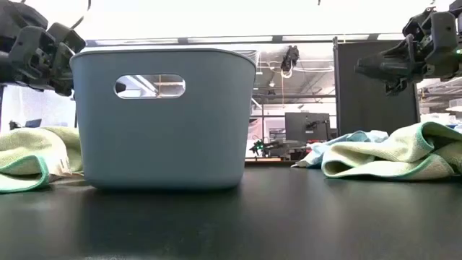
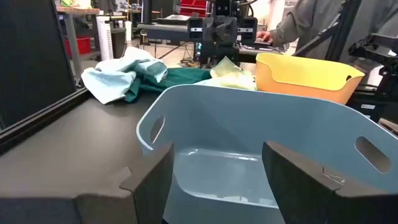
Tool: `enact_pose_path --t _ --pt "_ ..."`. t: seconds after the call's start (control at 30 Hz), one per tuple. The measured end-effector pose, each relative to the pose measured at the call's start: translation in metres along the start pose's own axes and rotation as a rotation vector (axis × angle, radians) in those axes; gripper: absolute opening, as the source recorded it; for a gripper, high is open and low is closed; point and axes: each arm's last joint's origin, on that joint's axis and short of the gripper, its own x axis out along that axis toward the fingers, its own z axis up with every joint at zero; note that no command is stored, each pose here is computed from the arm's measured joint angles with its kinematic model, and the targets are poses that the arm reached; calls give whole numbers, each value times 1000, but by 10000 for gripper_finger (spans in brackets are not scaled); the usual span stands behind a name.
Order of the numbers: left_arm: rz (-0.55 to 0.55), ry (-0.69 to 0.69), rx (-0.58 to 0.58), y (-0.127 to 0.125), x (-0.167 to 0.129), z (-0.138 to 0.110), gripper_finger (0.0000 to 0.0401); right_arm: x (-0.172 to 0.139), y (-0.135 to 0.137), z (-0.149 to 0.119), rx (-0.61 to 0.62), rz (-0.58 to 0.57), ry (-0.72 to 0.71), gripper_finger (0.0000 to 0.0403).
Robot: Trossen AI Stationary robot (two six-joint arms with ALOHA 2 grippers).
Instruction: Sort microfiber towel by color & place in baskets
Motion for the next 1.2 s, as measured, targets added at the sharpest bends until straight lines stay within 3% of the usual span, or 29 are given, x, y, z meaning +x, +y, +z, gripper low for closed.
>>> enact_pose_path --t 0.67,1.2 --pt "0 0 0 0 0 0 230 0 0 0 0 0 0 59" --pt "0 0 0 0 0 0 230 0 0 0 0 0 0 84"
